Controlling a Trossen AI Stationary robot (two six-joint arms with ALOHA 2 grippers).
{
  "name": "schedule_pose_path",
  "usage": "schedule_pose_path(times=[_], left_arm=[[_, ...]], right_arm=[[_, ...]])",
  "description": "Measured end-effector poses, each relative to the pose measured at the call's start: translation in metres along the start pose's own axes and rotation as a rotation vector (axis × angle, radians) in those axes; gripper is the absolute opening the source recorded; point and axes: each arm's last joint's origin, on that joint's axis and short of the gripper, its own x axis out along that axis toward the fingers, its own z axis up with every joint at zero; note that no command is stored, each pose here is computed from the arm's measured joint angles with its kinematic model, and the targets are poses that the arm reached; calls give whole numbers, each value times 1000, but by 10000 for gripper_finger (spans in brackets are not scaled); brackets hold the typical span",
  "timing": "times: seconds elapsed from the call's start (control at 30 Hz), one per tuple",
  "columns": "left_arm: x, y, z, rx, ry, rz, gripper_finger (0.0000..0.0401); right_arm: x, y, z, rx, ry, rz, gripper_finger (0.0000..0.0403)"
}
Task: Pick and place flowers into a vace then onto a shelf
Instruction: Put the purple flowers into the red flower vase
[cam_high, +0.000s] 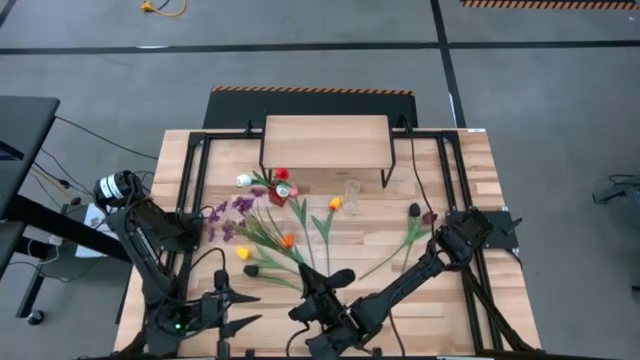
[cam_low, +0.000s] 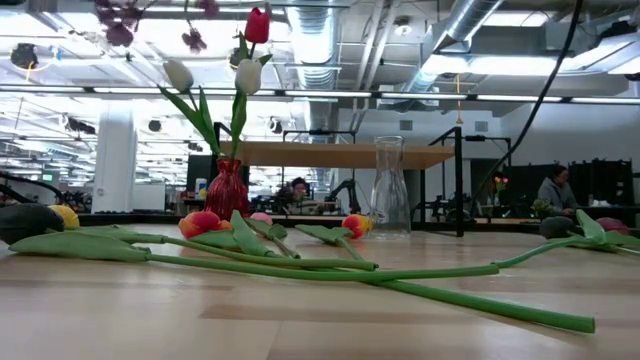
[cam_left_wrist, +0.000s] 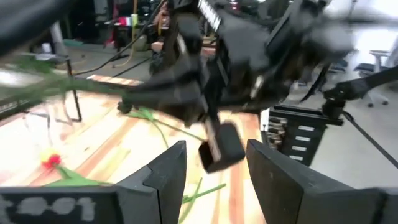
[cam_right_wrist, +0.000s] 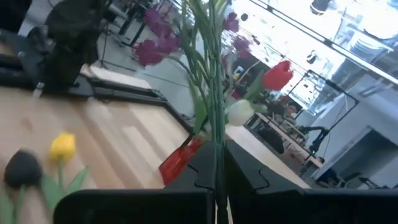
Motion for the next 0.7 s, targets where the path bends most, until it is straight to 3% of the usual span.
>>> schedule_pose_path(times=[0.27,0.5,0.7], left_arm=[[17,10,-1,-6,-6,94,158],[24,14,0,46,-11,130,158],[24,14,0,113,-9,136,158]], right_arm=[[7,-50,38,31,0,32,7],[5,-102,82,151,-126,319,5],[-7,-149,124,302,-466,595,5]])
